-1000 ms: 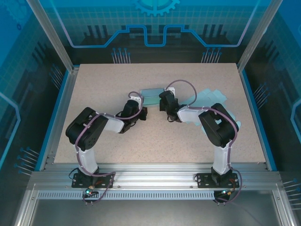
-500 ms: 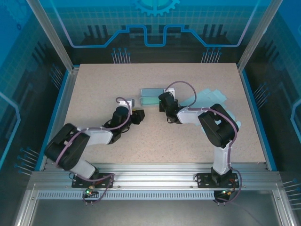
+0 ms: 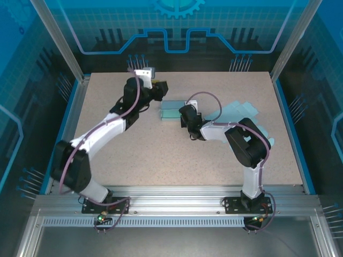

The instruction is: Fold the paper box

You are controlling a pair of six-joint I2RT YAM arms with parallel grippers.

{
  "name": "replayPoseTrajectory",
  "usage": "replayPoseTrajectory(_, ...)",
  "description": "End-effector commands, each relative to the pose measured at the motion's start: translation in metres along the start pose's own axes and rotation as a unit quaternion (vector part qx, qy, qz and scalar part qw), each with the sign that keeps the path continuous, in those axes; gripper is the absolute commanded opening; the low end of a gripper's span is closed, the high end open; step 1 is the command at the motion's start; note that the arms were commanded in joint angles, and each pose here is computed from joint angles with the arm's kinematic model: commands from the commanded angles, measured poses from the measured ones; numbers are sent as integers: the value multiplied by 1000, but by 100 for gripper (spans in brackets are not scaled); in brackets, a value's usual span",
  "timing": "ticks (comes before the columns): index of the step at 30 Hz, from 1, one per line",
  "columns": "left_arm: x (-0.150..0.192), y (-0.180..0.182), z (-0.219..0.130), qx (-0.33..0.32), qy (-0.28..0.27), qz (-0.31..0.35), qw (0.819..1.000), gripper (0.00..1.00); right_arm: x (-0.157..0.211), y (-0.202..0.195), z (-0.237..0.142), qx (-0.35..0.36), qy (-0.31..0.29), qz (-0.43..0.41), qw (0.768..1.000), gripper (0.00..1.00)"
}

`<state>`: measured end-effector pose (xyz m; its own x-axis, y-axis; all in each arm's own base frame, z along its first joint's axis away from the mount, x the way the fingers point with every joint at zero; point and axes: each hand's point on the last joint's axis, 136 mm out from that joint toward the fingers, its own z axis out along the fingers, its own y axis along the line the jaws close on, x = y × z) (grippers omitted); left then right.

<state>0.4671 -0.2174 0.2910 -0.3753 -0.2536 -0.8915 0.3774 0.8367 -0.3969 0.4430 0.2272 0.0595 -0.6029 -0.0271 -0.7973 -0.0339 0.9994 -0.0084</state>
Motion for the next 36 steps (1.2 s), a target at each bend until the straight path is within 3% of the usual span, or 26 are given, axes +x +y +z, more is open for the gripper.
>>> replayPoseTrajectory(1, 57, 4, 40, 61, 118, -65, 989, 37, 46, 0, 6, 11, 69, -54, 996, 0)
replayPoseTrajectory(6, 104, 21, 75, 79, 187, -145, 968, 26, 44, -1, 4, 15, 69, -60, 996, 0)
replayPoseTrajectory(14, 159, 47, 85, 50, 234, -177, 955, 25, 39, 0, -2, 15, 71, -80, 994, 0)
replayPoseTrajectory(15, 163, 48, 86, 49, 237, -178, 954, 24, 38, 1, -3, 15, 71, -83, 994, 3)
replayPoseTrajectory(23, 195, 66, 90, 21, 252, -201, 946, 23, 23, 4, -33, 7, 61, -99, 993, 54)
replayPoseTrajectory(26, 200, 69, 92, 17, 254, -201, 946, 22, 20, 2, -44, 9, 61, -106, 993, 67)
replayPoseTrajectory(31, 208, 73, 92, 10, 257, -202, 945, 22, 15, 6, -66, -13, 58, -108, 992, 79)
replayPoseTrajectory(36, 217, 77, 91, 4, 263, -200, 944, 21, 1, 9, -98, -52, 48, -95, 993, 85)
